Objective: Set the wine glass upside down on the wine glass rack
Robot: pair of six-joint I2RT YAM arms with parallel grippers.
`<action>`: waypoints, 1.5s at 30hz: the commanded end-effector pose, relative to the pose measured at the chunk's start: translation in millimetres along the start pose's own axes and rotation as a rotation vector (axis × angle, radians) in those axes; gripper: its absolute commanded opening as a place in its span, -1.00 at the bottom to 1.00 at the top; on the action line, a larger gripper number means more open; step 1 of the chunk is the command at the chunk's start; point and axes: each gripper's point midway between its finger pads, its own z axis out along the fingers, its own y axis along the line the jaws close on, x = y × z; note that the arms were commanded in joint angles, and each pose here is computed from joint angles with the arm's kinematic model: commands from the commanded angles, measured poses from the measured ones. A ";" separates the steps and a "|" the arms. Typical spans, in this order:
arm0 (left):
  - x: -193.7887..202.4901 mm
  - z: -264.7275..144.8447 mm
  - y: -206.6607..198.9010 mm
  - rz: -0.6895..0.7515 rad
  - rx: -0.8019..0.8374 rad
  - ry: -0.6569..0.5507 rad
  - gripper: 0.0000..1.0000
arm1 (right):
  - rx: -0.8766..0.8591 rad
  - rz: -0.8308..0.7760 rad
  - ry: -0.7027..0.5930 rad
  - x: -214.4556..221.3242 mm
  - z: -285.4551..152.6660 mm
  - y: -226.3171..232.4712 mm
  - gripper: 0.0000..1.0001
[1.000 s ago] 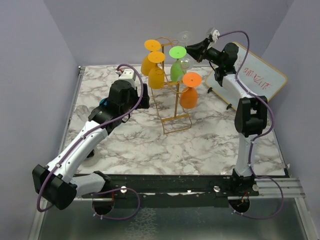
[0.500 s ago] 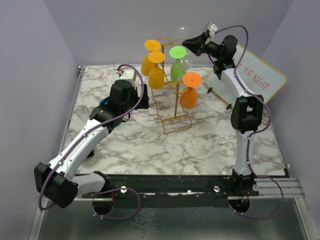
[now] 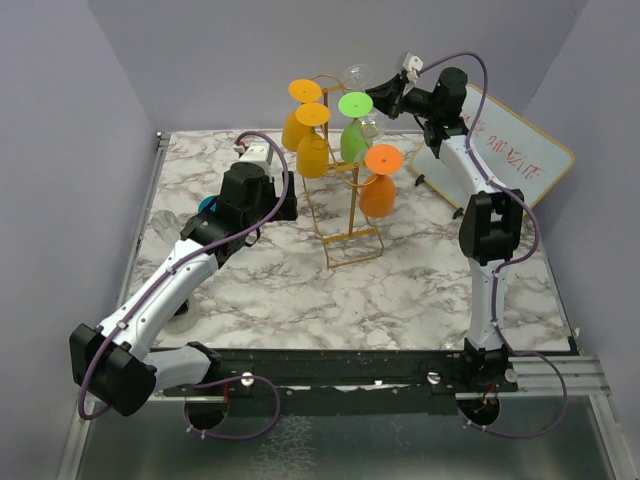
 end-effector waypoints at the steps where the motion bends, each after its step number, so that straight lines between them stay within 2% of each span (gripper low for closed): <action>1: 3.5 -2.2 6.2 0.004 -0.016 0.000 0.98 | -0.039 -0.070 -0.014 -4.9 9.0 5.1 -0.99; 11: -2.7 -5.6 5.9 0.003 -0.010 -0.025 0.98 | -0.060 -0.077 -0.028 -1.4 26.2 16.3 -0.99; 33: 6.1 -3.2 7.8 0.003 -0.013 -0.005 0.98 | -0.080 -0.137 -0.060 -22.9 25.5 18.3 -0.99; 45: 10.9 -0.8 9.8 0.008 -0.022 0.006 0.98 | -0.095 -0.126 0.042 17.9 24.7 28.9 -0.99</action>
